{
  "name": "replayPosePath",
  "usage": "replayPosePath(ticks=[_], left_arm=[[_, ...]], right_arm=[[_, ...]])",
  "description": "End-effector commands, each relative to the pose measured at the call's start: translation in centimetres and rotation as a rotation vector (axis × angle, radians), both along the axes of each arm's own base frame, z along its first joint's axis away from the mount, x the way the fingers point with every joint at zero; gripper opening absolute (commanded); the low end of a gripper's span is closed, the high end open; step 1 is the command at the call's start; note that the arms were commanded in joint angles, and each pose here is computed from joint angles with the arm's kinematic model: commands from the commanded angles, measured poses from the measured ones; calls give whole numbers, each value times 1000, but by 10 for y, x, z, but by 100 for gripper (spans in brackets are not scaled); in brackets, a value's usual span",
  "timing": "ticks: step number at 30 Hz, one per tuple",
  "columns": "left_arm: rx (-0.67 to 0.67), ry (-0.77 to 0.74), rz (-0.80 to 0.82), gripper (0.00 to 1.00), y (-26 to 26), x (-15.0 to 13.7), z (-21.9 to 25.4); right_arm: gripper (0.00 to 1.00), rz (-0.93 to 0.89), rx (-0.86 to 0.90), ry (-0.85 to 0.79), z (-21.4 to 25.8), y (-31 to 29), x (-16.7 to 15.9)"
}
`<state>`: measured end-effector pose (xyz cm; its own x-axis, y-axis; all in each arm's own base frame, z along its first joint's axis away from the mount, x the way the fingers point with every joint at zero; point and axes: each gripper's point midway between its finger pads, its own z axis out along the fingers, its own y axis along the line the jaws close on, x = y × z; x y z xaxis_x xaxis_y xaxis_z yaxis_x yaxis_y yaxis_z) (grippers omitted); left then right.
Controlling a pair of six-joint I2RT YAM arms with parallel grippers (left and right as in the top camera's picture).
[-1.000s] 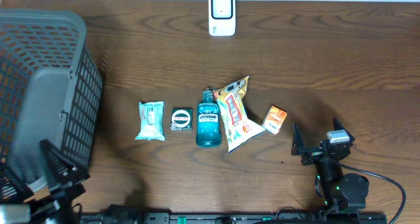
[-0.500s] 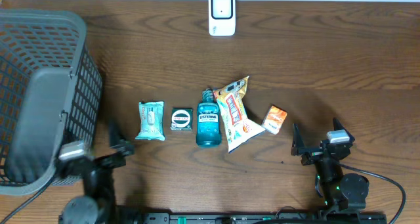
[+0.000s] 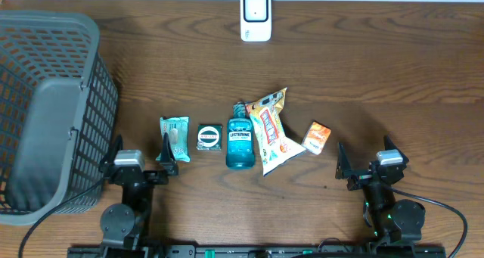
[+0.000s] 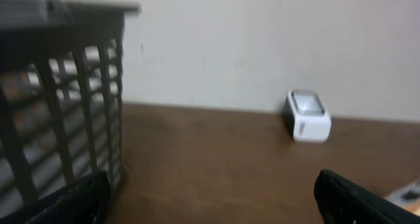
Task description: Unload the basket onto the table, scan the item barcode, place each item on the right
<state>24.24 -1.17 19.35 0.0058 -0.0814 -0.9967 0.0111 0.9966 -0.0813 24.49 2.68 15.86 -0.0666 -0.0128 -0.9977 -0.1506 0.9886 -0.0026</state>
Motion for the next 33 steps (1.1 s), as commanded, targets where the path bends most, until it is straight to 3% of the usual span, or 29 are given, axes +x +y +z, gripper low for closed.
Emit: replayPosePath(ticks=[1,10,24,27,33], left_arm=[[23,17,-15,98,-3,2,-12],[37,178,-12,98,-2,1,-61],[37,177,-12,98,-2,1,-60],[37,177,-12,98,-2,1,-60],[37,177,-12,98,-2,1,-60]], right_arm=[[99,9,-4,-4,0,2,-1],[99,9,-4,-4,0,2,-1],[99,28,22,-4,1,6,-1],[99,80,175,24,2,16,-3],[99,232,693,183,6,47,-14]])
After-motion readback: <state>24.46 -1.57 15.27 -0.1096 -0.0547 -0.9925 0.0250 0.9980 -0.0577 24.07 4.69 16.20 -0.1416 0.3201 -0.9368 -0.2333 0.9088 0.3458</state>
